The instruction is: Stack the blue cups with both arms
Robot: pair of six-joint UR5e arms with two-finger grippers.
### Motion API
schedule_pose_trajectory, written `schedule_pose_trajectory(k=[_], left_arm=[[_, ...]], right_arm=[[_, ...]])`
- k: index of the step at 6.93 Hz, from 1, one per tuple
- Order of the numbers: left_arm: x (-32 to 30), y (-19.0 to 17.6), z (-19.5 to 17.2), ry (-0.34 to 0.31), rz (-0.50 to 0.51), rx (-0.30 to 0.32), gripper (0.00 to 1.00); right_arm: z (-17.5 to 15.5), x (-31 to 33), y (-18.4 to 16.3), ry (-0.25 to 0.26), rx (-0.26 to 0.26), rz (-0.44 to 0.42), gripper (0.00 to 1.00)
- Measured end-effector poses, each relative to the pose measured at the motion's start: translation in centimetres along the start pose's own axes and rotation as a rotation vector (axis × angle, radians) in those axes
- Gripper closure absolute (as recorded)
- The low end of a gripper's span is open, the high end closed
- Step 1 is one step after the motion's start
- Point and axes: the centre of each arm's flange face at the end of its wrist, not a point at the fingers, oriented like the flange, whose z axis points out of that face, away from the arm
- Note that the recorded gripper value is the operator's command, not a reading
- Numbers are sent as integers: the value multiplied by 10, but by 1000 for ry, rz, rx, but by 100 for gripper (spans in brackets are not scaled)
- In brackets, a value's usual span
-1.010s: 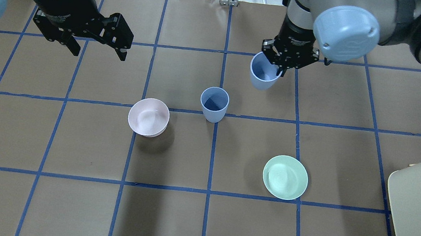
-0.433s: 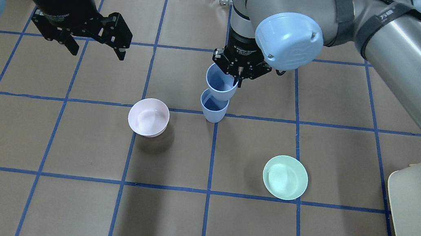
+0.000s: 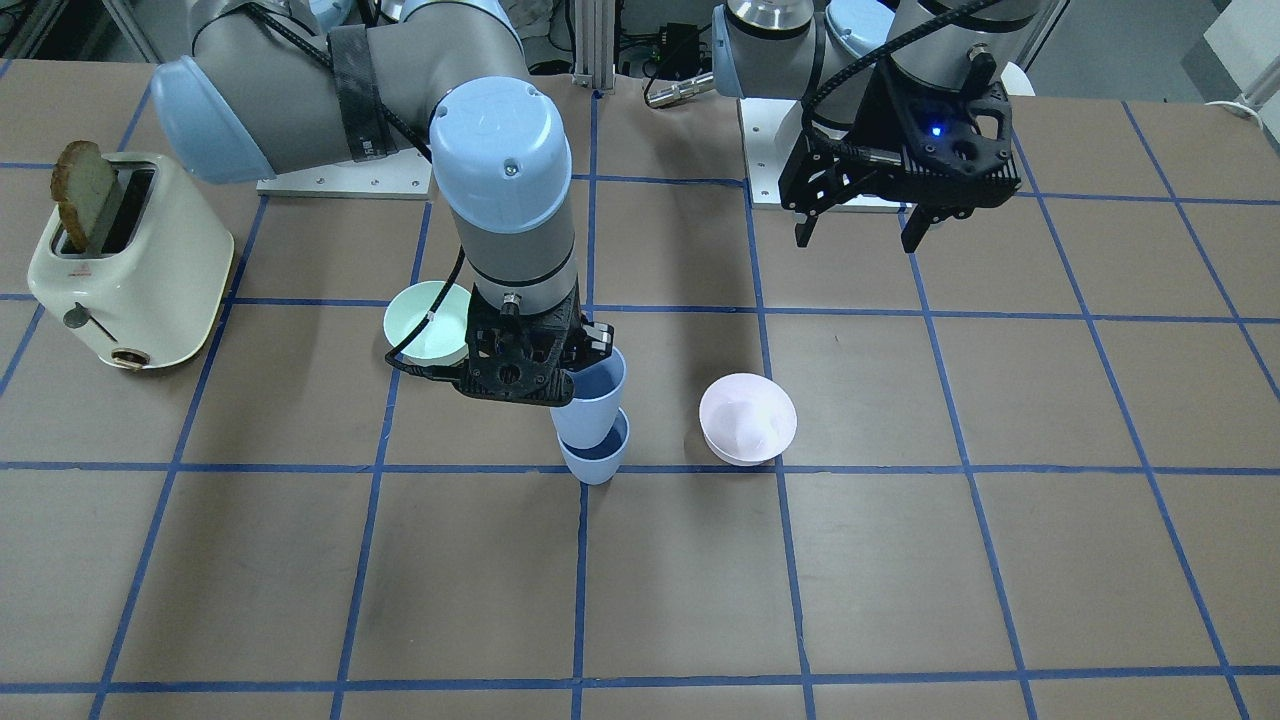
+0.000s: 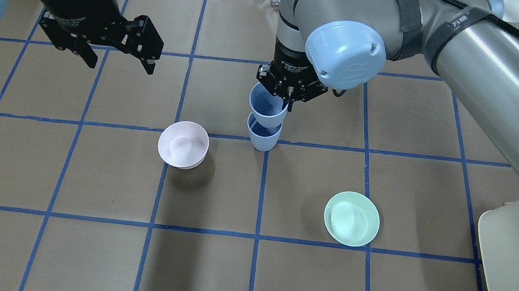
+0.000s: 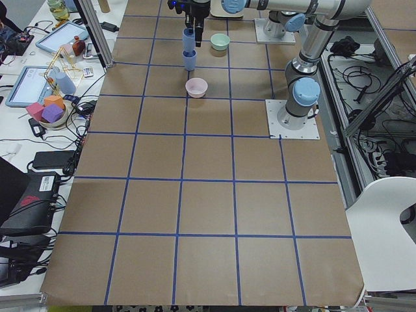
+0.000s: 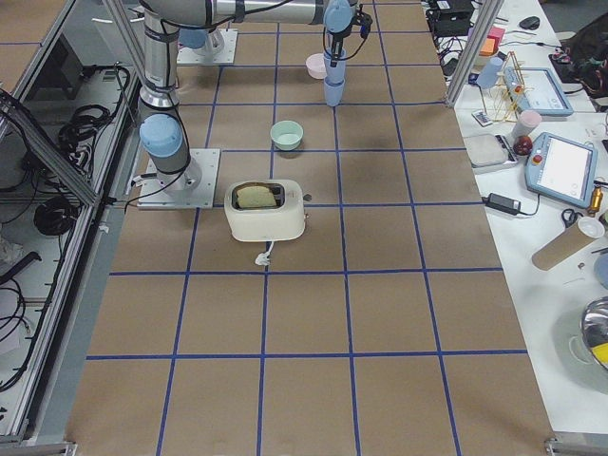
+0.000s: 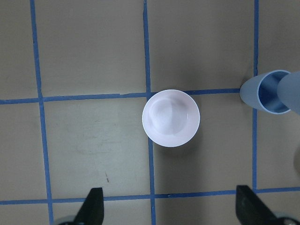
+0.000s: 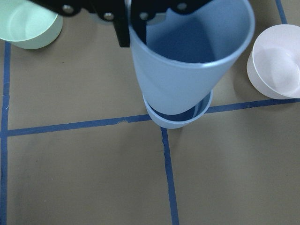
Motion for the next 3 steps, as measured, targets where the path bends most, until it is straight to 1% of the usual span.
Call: schedule_pose_trajectory(k=[3], left_arm=[[1,0,1,0,1,-1,0]], right_arm=[[13,-3,-4,5,-13,-2,100]])
